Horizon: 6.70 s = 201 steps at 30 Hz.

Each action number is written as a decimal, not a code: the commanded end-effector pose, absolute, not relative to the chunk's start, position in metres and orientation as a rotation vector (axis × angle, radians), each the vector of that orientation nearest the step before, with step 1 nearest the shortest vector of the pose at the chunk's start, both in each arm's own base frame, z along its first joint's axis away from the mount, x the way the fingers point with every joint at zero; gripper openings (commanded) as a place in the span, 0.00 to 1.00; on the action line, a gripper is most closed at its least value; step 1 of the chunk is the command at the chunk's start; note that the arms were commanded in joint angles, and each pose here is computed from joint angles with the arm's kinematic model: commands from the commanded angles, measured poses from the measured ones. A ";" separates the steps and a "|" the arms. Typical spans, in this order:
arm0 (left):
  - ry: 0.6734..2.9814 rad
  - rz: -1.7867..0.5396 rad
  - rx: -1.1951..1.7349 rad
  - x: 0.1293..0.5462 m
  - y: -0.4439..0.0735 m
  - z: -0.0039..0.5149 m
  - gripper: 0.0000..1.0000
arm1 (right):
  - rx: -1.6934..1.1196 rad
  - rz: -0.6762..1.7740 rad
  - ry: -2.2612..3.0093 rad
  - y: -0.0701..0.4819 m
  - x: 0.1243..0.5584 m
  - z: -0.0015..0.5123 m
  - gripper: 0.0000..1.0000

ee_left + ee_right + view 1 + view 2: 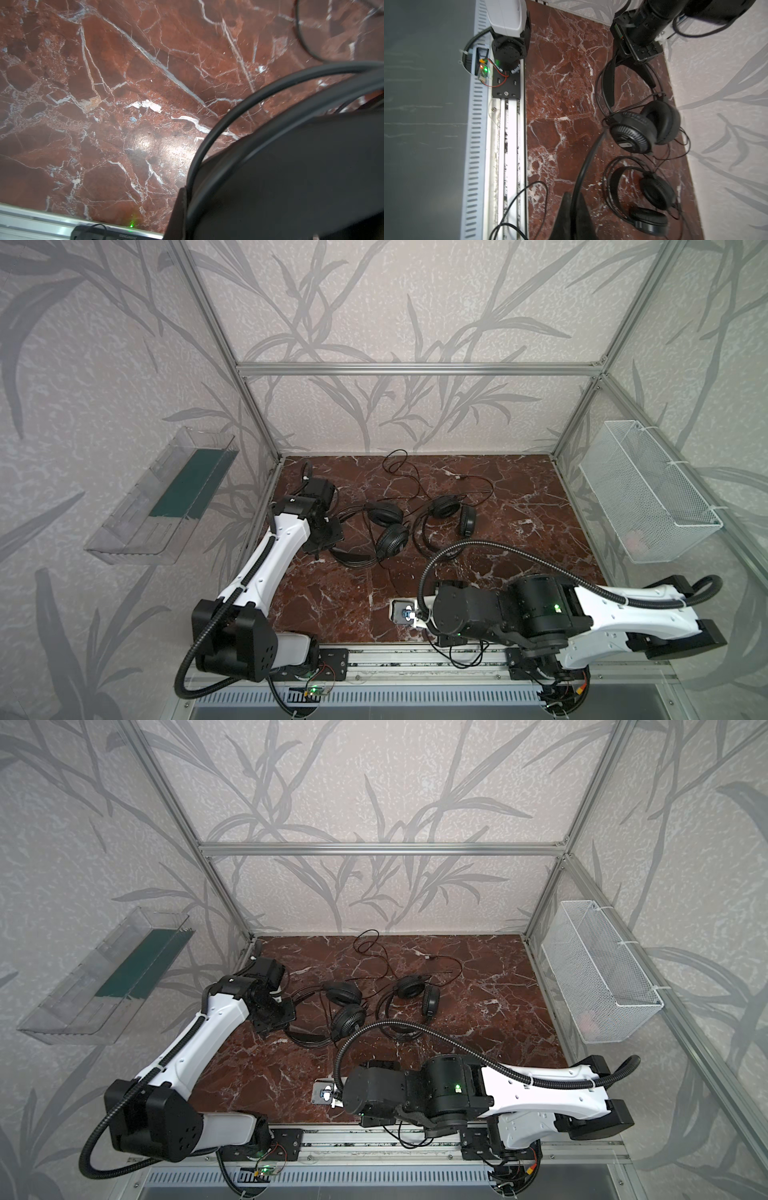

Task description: Wrap the headphones

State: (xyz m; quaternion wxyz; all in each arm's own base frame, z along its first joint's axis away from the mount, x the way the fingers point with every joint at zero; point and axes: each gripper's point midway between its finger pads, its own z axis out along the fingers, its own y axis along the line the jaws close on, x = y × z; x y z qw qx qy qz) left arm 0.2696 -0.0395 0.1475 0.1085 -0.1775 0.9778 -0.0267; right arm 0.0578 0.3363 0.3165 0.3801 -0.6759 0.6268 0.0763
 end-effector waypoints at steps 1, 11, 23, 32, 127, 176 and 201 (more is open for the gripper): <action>2.876 -0.029 -0.482 0.274 -0.038 0.148 0.00 | -1.814 0.031 1.502 0.320 0.066 0.329 0.00; 2.871 -0.044 -0.378 0.274 -0.059 0.143 0.00 | -1.897 -0.064 1.184 0.353 0.048 0.353 0.00; 2.875 -0.185 -0.191 0.240 -0.100 0.140 0.00 | -1.759 0.019 1.117 0.375 0.088 0.395 0.00; 2.843 -0.357 0.016 0.211 -0.125 0.157 0.00 | -1.675 0.029 1.274 0.368 0.143 0.392 0.00; 2.079 -1.162 0.484 0.103 -0.165 0.394 0.00 | -0.622 0.151 2.265 0.234 0.402 0.229 0.68; 2.189 -0.997 0.466 0.137 -0.166 0.357 0.00 | -0.410 0.645 2.345 0.174 0.222 0.237 0.99; 2.321 -0.942 0.442 0.156 -0.170 0.334 0.00 | -0.172 1.001 2.355 0.200 0.212 0.229 0.99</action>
